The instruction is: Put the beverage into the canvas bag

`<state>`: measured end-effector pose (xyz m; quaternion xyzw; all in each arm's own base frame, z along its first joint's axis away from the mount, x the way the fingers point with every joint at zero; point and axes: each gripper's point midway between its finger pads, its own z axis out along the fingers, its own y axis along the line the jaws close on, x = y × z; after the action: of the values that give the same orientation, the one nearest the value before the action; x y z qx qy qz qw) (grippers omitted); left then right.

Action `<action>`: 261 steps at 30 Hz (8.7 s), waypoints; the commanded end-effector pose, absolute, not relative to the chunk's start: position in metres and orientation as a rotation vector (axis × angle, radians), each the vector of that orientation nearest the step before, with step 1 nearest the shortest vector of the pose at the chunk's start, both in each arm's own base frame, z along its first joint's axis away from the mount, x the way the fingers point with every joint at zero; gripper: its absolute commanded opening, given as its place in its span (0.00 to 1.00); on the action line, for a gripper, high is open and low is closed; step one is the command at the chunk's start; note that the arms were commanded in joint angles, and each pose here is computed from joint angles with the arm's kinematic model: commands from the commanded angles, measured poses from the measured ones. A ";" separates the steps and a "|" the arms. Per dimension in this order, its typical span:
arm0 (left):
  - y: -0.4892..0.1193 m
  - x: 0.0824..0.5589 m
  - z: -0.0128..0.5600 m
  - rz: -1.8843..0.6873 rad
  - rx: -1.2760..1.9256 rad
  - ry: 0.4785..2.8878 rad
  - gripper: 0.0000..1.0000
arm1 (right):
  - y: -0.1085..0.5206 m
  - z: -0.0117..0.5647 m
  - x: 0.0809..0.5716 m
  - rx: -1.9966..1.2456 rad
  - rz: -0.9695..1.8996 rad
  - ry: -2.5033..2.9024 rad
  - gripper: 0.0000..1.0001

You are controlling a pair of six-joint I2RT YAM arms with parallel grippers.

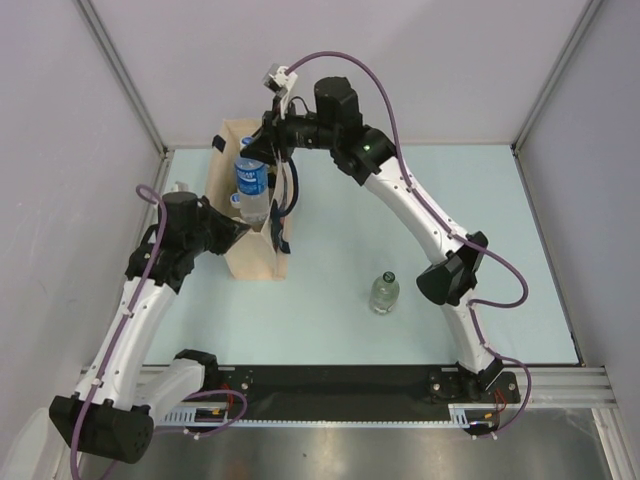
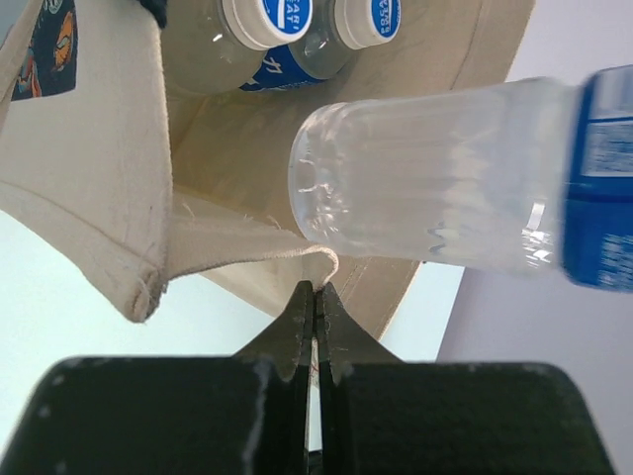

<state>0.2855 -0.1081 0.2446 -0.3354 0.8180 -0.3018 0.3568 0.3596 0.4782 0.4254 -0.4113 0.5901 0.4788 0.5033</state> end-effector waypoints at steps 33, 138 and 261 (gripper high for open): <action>-0.100 0.277 0.281 -0.824 -0.731 2.044 0.03 | 0.501 0.230 0.310 -1.552 0.968 1.599 0.45; -0.398 0.224 0.267 -0.407 0.870 2.222 0.00 | 0.111 0.247 0.268 -0.667 0.870 1.947 0.81; -0.140 0.592 0.236 -0.195 -0.024 2.090 0.04 | 0.149 0.219 0.298 -0.903 0.906 2.009 0.82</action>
<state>0.5787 -0.1333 0.1963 0.0036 0.8955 -0.0469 0.4425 0.2935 0.1507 0.2061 -0.3436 0.7946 0.3613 0.3464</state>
